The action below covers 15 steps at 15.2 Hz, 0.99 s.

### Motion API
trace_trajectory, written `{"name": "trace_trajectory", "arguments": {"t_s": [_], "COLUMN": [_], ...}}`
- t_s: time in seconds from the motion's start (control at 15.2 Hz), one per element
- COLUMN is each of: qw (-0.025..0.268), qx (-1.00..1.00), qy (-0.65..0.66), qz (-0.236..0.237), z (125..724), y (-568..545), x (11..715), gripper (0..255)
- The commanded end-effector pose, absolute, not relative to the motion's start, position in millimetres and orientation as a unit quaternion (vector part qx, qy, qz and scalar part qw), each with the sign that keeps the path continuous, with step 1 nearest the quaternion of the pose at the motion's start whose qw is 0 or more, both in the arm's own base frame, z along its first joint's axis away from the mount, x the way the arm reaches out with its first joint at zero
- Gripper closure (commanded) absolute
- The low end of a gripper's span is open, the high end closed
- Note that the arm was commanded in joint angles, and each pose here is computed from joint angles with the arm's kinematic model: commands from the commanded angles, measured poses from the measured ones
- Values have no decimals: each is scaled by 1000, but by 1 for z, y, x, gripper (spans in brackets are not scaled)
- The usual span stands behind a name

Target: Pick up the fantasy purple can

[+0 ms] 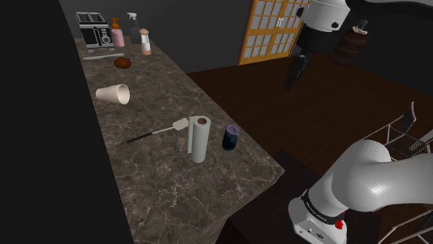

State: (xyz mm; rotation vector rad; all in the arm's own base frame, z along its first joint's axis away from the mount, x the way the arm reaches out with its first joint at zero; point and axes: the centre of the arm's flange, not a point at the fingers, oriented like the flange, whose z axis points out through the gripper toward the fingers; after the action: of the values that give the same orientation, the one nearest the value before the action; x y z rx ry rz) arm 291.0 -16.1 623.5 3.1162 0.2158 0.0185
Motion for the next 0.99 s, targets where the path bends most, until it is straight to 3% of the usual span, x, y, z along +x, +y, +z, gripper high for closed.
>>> {"name": "trace_trajectory", "arguments": {"t_s": [0.0,0.92], "qw": [9,1], "qx": [998,999], "qy": [69,49], "qz": [6,2], "z": [624,462], "y": [-16,28], "x": [291,369], "gripper": [0,0]}}
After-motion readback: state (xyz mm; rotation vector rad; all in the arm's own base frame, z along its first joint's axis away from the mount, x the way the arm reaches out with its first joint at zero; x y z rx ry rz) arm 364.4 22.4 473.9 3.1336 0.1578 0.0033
